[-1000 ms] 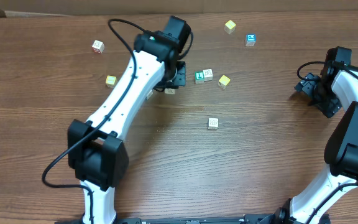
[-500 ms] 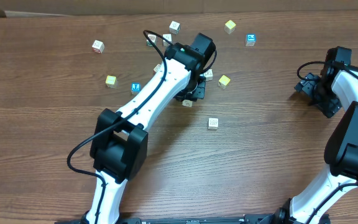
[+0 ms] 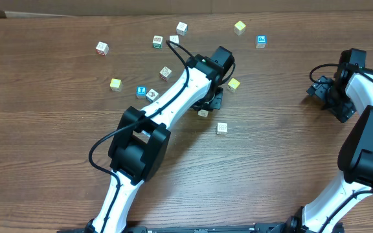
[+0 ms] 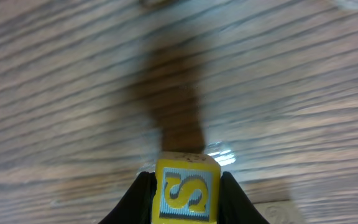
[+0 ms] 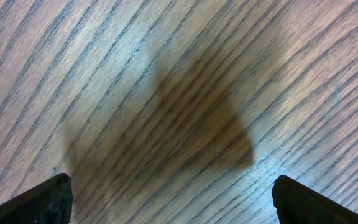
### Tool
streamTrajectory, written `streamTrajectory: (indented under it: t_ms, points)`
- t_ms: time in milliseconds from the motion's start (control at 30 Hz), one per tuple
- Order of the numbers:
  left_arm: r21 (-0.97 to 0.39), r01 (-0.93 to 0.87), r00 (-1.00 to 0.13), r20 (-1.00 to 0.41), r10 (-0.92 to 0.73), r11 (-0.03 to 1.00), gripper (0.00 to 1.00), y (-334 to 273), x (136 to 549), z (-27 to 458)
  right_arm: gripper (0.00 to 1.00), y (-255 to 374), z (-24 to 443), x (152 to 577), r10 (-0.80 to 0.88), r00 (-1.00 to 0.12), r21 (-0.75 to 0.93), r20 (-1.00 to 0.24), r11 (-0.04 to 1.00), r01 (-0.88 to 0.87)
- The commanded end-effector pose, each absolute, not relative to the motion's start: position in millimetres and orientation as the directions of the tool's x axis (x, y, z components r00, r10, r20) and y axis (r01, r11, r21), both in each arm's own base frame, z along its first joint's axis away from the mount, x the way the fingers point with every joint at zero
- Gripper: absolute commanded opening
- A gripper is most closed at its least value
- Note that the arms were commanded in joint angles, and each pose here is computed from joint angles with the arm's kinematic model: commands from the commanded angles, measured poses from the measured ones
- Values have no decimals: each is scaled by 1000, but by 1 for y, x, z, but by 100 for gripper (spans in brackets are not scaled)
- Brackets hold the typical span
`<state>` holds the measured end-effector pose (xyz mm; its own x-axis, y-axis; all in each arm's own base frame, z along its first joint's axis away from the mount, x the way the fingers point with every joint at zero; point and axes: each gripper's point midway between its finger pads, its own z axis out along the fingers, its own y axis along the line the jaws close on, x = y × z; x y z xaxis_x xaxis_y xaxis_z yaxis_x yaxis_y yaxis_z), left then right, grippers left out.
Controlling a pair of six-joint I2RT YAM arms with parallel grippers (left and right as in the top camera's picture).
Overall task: Form a circle
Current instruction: 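Move the S block rightward toward the pretzel block near the front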
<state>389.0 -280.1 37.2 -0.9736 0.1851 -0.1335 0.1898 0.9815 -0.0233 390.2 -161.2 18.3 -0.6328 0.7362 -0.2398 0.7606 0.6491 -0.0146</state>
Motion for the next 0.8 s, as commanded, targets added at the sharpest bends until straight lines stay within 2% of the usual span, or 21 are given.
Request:
streamTrajectory:
  t_ms: [0, 367, 467, 700, 767]
  points:
    - [-36, 213, -967, -152, 205, 976, 16, -292, 389, 34, 100, -162, 28, 392, 735, -625, -4, -263, 647, 763]
    - [-24, 243, -963, -125, 238, 970, 20, -300, 374, 30, 100, -162, 28, 392, 735, -625, -3, -264, 647, 763]
    - [-15, 250, -963, -107, 247, 968, 26, -300, 368, 30, 100, -162, 28, 392, 735, -625, -4, -263, 647, 763]
    - [-12, 252, -963, -103, 249, 968, 47, -300, 367, 29, 100, -162, 28, 392, 735, -625, -4, -263, 647, 763]
    - [-12, 252, -963, -103, 249, 968, 48, -300, 367, 29, 100, -162, 28, 392, 735, -625, -4, -263, 647, 763]
